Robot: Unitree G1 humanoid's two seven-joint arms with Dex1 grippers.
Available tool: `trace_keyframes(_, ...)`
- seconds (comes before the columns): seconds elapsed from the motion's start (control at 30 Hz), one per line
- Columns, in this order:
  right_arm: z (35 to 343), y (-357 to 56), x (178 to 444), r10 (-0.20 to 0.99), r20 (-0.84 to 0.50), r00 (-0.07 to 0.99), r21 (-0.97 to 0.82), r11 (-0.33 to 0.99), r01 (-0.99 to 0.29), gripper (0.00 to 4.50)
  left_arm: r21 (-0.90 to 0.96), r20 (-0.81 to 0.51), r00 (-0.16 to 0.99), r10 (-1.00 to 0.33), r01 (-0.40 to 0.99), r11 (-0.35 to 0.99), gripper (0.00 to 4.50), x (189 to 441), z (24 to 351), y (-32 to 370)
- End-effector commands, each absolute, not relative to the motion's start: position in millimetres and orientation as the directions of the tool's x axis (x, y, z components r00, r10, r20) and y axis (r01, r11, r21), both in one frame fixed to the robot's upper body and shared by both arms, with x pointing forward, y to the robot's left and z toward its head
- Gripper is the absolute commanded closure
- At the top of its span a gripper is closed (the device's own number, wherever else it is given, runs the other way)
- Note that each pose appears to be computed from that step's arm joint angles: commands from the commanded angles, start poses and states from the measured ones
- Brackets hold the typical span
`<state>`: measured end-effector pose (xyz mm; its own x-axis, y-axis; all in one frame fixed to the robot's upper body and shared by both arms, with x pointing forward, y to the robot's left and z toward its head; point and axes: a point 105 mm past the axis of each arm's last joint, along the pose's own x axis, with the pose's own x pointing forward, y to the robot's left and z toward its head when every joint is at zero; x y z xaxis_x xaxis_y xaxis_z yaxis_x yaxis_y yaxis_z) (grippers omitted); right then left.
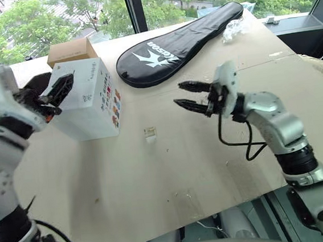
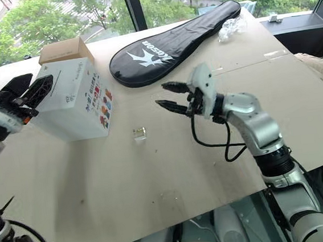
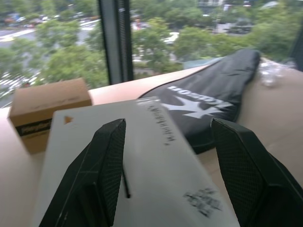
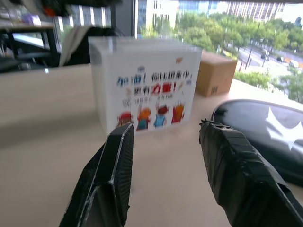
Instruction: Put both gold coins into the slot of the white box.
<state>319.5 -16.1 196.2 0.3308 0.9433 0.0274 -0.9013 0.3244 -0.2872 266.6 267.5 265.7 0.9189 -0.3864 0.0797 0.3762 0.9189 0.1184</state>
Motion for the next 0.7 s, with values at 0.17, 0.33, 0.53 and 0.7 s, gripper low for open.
trace_keyframes(0.17,149.9,28.6,332.3,0.954,-0.124,0.272,-0.269,0.231,-0.935,2.15,0.093,-0.208,0.781,-0.589,0.615,0.783,1.59,193.8,229.3,257.0)
trace_keyframes(0.33,137.6,47.6,333.2,0.963,-0.149,0.225,-0.265,0.18,-0.947,2.15,0.063,-0.334,0.769,-0.545,0.595,0.801,1.59,173.6,204.6,268.1)
trace_keyframes(0.53,129.2,64.3,329.8,0.97,-0.155,0.189,-0.255,0.145,-0.956,2.15,0.056,-0.374,0.774,-0.51,0.568,0.821,1.59,169.5,188.3,272.3)
trace_keyframes(0.7,125.9,71.8,332.8,0.967,-0.149,0.209,-0.253,0.167,-0.953,2.4,0.057,-0.365,0.776,-0.514,0.57,0.82,1.57,172.3,188.0,270.7)
